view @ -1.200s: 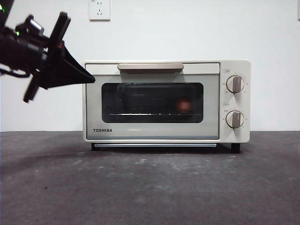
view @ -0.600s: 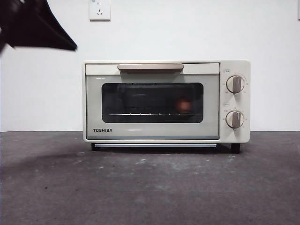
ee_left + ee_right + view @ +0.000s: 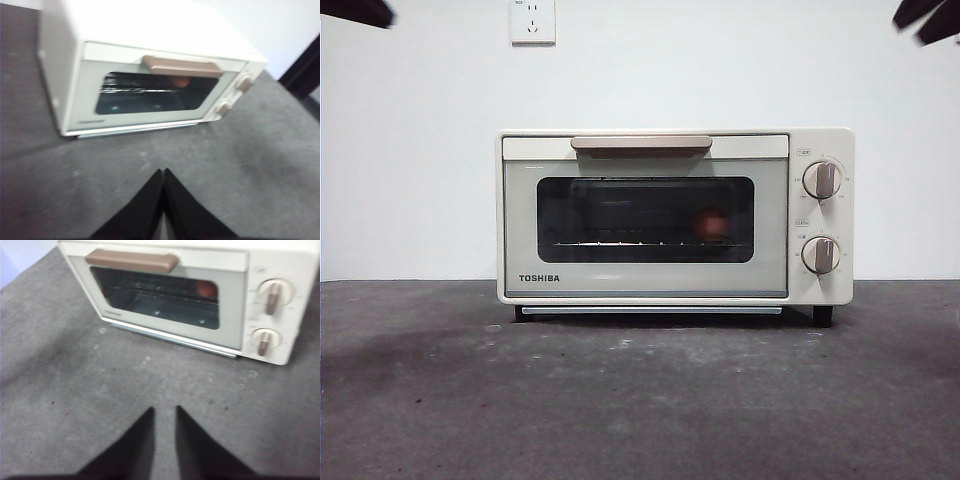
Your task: Eggoven
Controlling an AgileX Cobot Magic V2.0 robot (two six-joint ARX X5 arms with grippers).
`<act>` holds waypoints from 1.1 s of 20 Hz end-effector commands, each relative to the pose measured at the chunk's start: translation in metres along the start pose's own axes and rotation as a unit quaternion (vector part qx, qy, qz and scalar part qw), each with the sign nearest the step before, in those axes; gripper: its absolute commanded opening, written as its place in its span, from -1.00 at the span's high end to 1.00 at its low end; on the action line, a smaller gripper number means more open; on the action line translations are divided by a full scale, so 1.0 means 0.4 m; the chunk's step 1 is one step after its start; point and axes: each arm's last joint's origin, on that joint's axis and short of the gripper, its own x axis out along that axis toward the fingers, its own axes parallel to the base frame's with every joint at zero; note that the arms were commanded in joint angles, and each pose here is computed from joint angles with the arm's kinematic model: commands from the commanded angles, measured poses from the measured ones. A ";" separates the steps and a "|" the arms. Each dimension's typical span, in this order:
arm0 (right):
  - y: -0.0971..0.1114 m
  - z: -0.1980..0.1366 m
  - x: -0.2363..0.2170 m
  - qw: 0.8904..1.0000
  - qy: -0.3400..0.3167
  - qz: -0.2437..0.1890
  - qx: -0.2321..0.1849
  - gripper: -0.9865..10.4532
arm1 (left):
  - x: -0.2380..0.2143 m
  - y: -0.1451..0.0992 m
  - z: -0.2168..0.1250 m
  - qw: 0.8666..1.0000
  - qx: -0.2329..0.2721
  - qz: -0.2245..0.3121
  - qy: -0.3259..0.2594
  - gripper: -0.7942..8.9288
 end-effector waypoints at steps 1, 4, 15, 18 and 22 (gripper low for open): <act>0.001 -0.012 0.024 1.000 -0.018 0.020 -0.008 0.82 | -0.023 -0.007 0.003 0.999 0.034 0.011 -0.008 0.82; -0.002 -0.025 0.045 0.999 -0.043 0.028 -0.009 0.82 | -0.040 -0.010 -0.002 0.999 0.038 0.011 -0.010 0.82; -0.005 -0.017 0.047 0.997 -0.077 0.005 -0.008 0.82 | -0.045 -0.010 -0.004 0.999 0.038 0.011 -0.010 0.82; -0.005 -0.017 0.046 0.997 -0.078 0.005 -0.008 0.82 | -0.045 -0.011 -0.004 0.999 0.038 0.011 -0.010 0.82; -0.004 -0.017 0.046 0.997 -0.078 0.005 -0.008 0.82 | -0.045 -0.011 -0.004 0.999 0.038 0.011 -0.011 0.82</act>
